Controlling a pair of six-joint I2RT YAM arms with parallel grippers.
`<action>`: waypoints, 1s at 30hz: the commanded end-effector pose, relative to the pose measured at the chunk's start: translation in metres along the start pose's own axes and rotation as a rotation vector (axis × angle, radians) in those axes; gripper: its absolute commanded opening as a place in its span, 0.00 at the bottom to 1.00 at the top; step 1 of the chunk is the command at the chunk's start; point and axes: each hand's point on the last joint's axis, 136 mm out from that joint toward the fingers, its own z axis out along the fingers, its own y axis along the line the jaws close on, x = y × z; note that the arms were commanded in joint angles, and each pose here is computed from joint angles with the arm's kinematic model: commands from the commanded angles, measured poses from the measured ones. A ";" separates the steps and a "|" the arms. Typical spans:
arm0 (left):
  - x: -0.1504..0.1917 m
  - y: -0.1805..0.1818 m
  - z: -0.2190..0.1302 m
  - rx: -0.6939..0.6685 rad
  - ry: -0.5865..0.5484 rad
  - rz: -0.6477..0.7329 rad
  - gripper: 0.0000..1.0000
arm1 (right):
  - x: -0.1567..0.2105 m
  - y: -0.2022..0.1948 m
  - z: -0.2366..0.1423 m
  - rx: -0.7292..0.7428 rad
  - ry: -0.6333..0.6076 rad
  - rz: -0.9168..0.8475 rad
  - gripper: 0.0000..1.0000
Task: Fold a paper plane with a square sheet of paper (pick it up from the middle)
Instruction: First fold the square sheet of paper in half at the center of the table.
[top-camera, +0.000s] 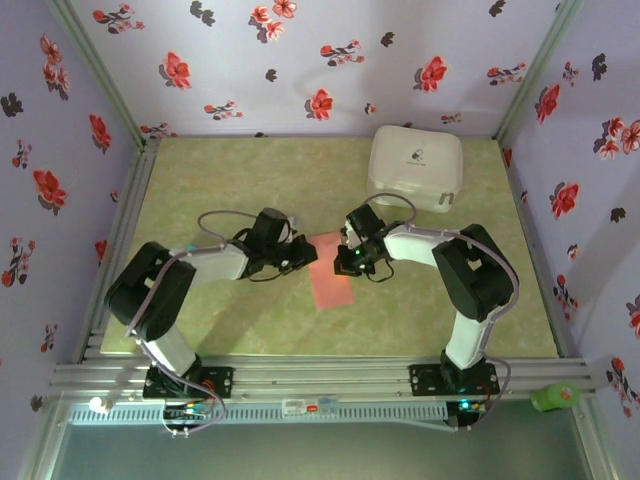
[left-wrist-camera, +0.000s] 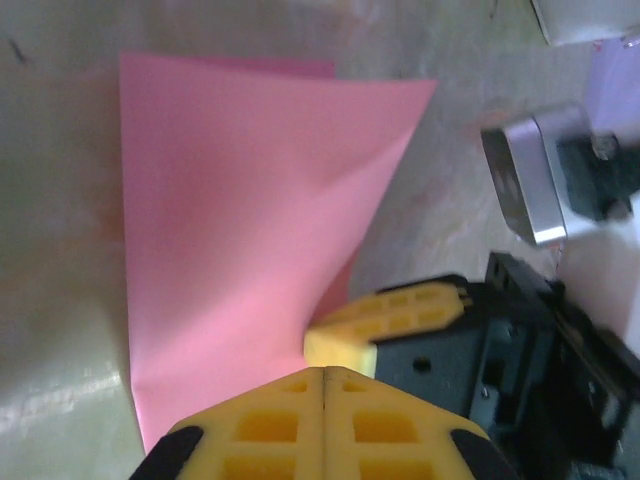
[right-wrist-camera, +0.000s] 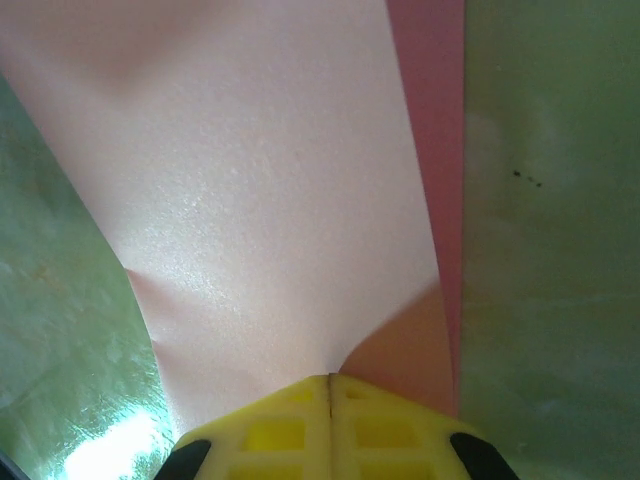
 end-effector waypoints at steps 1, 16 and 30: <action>-0.011 -0.001 0.008 0.018 0.007 0.018 0.06 | 0.028 -0.049 0.006 0.192 0.080 0.076 0.00; 0.003 0.071 0.028 -0.127 0.085 -0.084 0.05 | 0.033 -0.055 0.009 0.204 0.097 0.082 0.00; -0.032 0.010 0.015 -0.036 0.067 -0.010 0.08 | 0.032 -0.055 0.008 0.210 0.098 0.074 0.00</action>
